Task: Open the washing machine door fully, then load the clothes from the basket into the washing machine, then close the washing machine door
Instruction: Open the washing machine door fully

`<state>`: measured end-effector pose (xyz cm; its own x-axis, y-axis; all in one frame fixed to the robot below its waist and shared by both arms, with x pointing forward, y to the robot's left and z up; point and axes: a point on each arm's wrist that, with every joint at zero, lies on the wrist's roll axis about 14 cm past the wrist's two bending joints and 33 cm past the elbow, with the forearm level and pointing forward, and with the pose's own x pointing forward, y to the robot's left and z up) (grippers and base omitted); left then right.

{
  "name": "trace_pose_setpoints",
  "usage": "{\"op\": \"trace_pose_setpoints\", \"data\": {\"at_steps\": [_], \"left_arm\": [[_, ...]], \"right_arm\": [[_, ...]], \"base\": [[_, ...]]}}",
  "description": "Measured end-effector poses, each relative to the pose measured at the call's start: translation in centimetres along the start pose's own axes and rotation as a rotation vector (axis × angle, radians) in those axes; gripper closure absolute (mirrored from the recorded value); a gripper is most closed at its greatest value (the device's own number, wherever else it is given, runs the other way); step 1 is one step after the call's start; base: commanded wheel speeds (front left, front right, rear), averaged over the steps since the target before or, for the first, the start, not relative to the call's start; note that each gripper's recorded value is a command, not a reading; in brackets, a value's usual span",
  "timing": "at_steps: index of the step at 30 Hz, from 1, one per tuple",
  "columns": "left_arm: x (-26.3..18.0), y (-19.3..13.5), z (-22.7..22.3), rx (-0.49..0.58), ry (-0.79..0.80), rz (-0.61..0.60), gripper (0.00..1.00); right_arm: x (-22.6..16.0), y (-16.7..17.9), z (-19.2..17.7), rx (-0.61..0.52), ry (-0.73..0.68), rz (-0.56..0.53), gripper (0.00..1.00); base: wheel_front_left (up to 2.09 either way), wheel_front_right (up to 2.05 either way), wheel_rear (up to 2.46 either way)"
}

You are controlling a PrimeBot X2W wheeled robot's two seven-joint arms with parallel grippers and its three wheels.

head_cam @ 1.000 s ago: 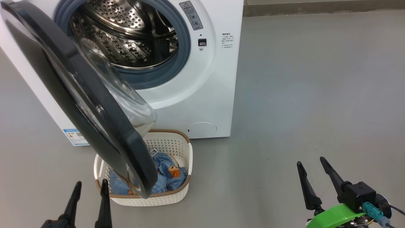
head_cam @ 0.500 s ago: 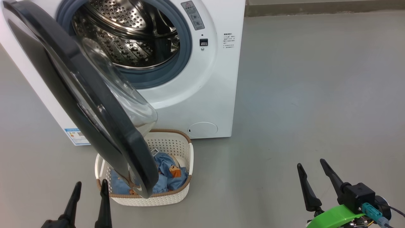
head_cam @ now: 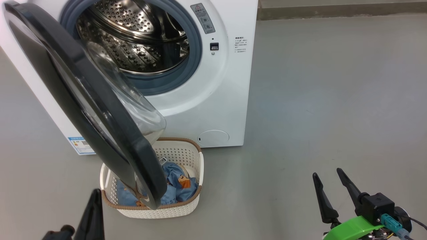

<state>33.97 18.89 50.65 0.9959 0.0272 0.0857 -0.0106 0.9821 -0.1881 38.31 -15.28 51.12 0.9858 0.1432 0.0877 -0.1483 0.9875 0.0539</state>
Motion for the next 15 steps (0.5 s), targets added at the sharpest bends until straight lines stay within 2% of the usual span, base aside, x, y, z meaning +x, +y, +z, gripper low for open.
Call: {"op": "trace_pose_setpoints", "data": {"at_steps": [7,15], "left_arm": [[0.8,-0.9,4.8,0.014,-0.150,-0.037,1.00],[1.4,-3.5,13.1,0.055,-0.413,-0.122,1.00]], "right_arm": [[0.0,0.2,0.0,0.001,0.000,0.004,0.00],[0.1,0.3,-0.2,0.006,0.004,0.006,0.00]], "base": [[0.00,0.00,0.00],[0.00,0.00,0.00]]}}
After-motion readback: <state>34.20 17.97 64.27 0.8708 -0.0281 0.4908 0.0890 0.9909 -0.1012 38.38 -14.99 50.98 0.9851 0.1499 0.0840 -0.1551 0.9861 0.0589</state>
